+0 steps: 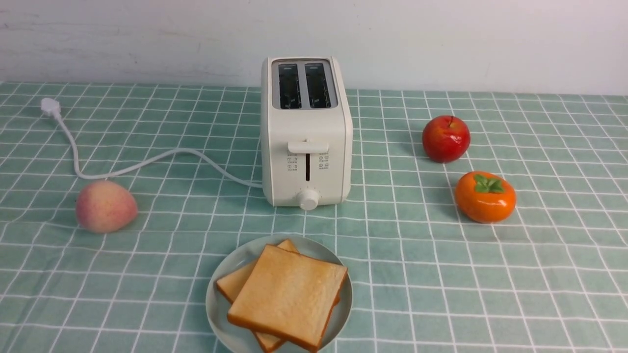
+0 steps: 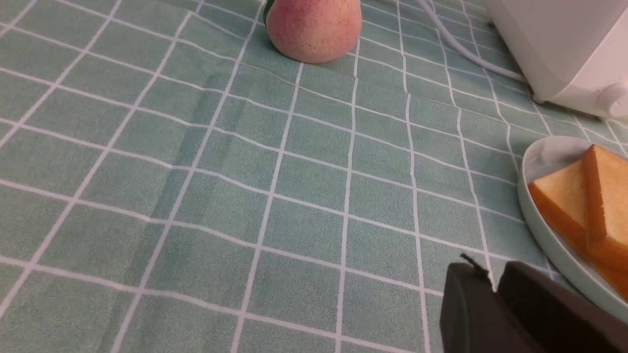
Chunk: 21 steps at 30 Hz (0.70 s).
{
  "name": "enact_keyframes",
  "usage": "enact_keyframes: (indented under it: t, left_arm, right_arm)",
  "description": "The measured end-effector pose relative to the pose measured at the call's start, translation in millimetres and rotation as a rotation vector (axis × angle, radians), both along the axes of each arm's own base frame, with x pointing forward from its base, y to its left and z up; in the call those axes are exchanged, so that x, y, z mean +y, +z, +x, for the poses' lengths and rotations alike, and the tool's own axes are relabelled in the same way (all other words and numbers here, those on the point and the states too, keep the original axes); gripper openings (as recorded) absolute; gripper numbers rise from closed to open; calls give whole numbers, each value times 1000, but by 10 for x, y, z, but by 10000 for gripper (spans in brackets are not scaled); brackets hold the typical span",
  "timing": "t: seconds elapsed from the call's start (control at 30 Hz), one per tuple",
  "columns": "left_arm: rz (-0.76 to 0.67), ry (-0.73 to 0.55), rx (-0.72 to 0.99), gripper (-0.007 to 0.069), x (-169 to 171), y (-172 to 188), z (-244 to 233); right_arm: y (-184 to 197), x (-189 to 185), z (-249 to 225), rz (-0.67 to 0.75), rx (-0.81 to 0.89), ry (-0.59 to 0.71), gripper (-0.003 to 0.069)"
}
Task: Take toasted bread from bread machine on blue coffee table place on plate.
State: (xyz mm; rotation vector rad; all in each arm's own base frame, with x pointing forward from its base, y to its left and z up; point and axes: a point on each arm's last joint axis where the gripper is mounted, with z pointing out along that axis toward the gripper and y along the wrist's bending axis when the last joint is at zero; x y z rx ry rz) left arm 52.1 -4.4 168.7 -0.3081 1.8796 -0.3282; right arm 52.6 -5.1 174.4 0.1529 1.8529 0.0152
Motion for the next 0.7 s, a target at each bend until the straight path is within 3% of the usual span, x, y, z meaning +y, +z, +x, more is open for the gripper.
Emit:
enact_keyframes:
  t: [0.7]
  left_arm:
    - [0, 0, 0, 92, 0, 0, 0]
  right_arm:
    - [0, -1, 0, 0, 0, -2, 162]
